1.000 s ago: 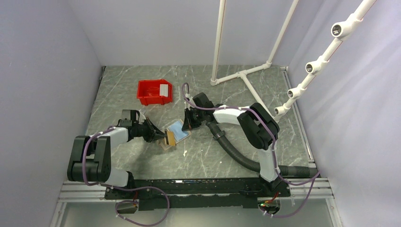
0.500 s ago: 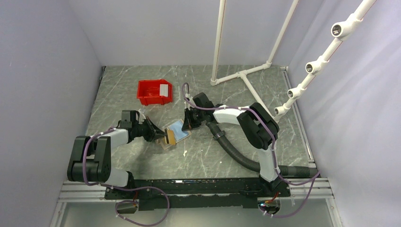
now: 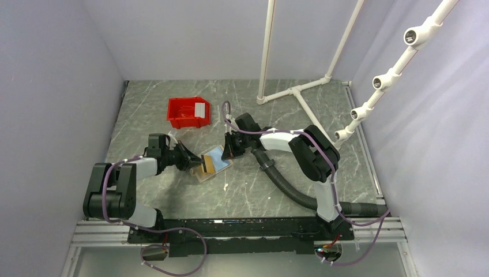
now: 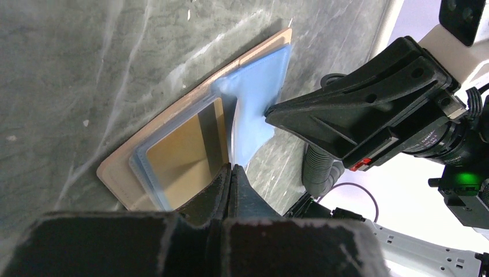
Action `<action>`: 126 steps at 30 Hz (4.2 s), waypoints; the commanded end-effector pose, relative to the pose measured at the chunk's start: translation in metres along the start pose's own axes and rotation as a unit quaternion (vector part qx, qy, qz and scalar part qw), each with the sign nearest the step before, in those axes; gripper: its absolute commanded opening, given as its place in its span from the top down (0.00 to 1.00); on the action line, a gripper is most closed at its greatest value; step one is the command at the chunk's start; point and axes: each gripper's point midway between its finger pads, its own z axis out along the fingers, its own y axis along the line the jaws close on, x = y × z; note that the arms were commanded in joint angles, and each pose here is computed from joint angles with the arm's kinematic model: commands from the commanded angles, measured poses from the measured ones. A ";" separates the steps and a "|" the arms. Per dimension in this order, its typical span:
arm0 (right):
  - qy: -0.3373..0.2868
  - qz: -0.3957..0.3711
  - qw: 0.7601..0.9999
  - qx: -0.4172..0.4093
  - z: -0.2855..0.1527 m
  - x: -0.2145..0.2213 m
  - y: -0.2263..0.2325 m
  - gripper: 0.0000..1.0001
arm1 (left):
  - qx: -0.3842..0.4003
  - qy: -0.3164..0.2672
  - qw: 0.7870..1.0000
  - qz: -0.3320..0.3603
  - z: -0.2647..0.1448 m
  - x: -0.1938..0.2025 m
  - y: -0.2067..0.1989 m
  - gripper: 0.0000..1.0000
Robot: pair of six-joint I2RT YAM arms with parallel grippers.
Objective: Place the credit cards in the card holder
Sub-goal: Insert the credit card into the card holder.
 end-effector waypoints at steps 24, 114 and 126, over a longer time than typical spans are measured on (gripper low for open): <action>-0.001 0.001 1.000 0.003 0.008 0.002 -0.002 1.00 | 0.001 -0.096 0.995 -0.010 0.010 -0.010 0.004 1.00; 0.020 0.031 0.999 0.012 -0.034 0.012 -0.009 0.71 | 0.016 -0.012 1.000 0.024 0.072 0.043 -0.050 0.73; 0.013 -0.001 0.994 0.104 -0.060 0.003 -0.033 0.48 | 0.026 0.017 0.999 0.028 0.072 0.048 -0.052 0.72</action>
